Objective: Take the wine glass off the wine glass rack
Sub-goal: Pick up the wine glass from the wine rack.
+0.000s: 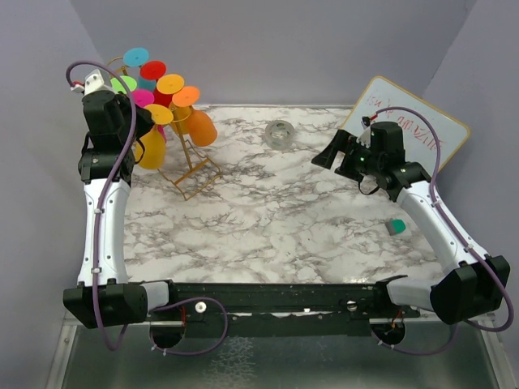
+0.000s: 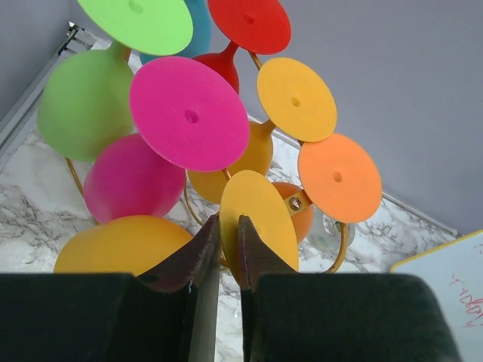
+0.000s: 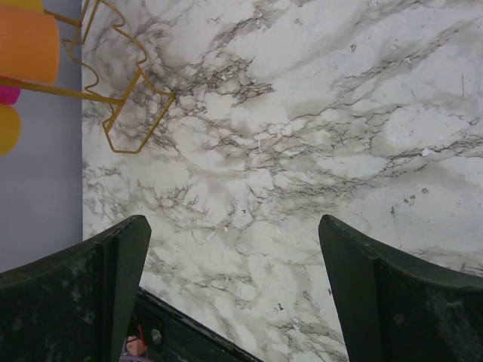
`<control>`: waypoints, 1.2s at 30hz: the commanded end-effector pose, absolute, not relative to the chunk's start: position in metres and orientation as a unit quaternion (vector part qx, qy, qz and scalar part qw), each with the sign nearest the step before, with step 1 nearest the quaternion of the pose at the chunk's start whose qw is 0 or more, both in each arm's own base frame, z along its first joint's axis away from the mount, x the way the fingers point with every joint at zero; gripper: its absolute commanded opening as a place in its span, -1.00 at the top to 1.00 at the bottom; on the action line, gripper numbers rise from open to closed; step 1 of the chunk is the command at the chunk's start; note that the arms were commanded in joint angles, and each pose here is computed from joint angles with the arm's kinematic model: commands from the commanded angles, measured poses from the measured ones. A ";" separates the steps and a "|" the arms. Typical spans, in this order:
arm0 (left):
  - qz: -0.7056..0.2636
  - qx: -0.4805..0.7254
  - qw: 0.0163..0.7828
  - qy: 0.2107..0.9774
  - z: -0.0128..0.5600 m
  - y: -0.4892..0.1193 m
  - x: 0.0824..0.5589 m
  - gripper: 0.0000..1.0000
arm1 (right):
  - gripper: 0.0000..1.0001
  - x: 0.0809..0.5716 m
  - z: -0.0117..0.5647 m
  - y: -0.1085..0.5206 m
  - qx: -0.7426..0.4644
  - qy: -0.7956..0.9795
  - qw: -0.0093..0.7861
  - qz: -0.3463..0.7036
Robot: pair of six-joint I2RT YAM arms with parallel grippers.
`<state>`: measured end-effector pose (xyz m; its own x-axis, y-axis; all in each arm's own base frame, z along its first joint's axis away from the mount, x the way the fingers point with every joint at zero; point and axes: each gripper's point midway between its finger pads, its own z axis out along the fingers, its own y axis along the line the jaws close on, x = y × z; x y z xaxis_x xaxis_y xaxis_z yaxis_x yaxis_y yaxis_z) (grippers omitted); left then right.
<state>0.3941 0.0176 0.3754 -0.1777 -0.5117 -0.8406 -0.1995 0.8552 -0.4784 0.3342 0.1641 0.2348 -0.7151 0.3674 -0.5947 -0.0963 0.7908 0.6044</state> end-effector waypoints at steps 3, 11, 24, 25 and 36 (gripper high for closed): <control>-0.124 -0.227 0.601 0.756 0.379 0.020 0.386 0.79 | -1.00 0.336 0.240 0.168 0.083 0.868 0.366 0.325; -0.128 -0.229 0.603 0.753 0.381 0.019 0.383 0.95 | -1.00 0.333 0.238 0.165 0.084 0.870 0.366 0.319; -0.165 -0.261 0.595 0.742 0.381 0.011 0.374 1.00 | -1.00 0.332 0.236 0.164 0.086 0.873 0.362 0.316; -0.170 -0.264 0.594 0.741 0.381 0.010 0.373 1.00 | -1.00 0.332 0.236 0.164 0.087 0.873 0.361 0.315; -0.174 -0.295 0.595 0.727 0.380 0.014 0.364 1.00 | -1.00 0.331 0.237 0.164 0.084 0.874 0.361 0.314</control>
